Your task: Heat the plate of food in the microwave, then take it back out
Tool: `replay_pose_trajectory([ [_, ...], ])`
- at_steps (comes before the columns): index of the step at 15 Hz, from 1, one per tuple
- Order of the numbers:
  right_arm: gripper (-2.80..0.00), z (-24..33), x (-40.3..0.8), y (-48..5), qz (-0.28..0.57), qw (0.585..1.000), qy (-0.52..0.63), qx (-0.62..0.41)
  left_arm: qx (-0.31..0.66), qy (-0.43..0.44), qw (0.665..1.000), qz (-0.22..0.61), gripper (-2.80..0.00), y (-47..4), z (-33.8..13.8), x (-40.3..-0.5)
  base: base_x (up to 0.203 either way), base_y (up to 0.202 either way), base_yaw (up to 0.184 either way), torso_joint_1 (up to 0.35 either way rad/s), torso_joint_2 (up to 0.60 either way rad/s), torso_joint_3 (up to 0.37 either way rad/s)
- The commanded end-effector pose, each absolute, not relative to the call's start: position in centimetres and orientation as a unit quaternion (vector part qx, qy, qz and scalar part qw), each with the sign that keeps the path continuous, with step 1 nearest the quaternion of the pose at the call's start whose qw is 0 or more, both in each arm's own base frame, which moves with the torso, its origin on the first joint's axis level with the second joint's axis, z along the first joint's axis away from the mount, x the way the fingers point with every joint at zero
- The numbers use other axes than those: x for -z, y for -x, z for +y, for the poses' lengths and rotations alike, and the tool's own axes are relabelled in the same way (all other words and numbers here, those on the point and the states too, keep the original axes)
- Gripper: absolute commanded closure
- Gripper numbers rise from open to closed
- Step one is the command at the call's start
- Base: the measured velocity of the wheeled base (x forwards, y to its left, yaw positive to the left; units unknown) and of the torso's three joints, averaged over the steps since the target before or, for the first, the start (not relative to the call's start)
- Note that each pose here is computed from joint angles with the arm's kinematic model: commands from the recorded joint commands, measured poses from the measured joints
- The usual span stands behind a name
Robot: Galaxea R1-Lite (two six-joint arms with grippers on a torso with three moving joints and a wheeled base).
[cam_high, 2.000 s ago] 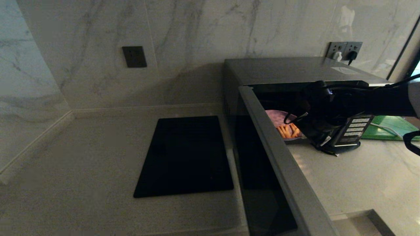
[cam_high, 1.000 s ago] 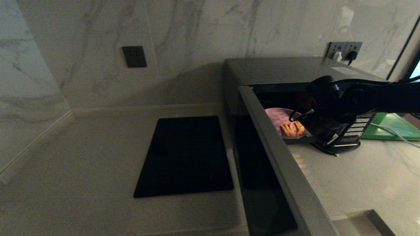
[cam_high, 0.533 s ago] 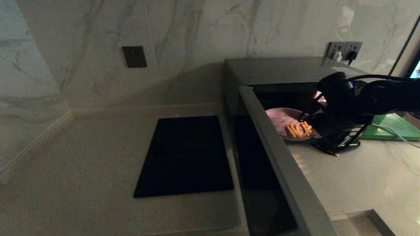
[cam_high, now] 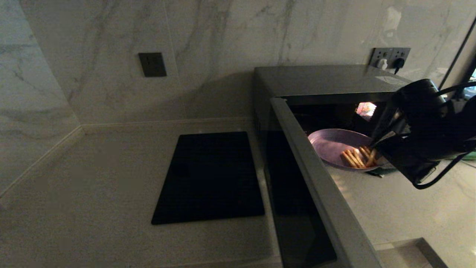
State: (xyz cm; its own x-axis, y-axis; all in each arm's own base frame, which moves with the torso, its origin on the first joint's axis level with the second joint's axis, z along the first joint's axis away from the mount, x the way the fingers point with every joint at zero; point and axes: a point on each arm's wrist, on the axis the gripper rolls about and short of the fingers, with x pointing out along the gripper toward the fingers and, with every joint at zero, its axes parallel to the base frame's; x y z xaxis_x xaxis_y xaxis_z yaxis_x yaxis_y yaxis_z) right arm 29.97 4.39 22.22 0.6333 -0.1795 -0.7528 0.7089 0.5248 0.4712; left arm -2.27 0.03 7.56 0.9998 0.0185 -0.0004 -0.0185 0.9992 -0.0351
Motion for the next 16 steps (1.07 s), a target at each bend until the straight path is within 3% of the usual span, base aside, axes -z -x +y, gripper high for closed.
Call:
replay_pose_trajectory([
  [1, 0.0, 3.8, -24.0, -26.3, 0.311, 0.813, -0.41, 0.271, -0.009, 0.018, 1.0, 0.0, 0.0, 2.3, 0.0, -7.6, 0.0, 0.0, 0.0, 0.0, 0.0, 0.0],
  [10, 0.0, 1.1, -23.2, -19.4, 0.278, 0.806, -0.38, 0.36, -0.01, 0.018, 1.0, 0.0, 0.0, 2.3, 0.0, -7.6, 0.0, 0.0, 0.0, 0.0, 0.0, 0.0],
  [16, 0.0, -4.9, -21.7, -19.0, 0.25, 0.733, -0.393, 0.496, -0.01, 0.018, 1.0, 0.0, 0.0, 2.3, 0.0, -7.6, 0.0, 0.0, 0.0, 0.0, 0.0, 0.0],
])
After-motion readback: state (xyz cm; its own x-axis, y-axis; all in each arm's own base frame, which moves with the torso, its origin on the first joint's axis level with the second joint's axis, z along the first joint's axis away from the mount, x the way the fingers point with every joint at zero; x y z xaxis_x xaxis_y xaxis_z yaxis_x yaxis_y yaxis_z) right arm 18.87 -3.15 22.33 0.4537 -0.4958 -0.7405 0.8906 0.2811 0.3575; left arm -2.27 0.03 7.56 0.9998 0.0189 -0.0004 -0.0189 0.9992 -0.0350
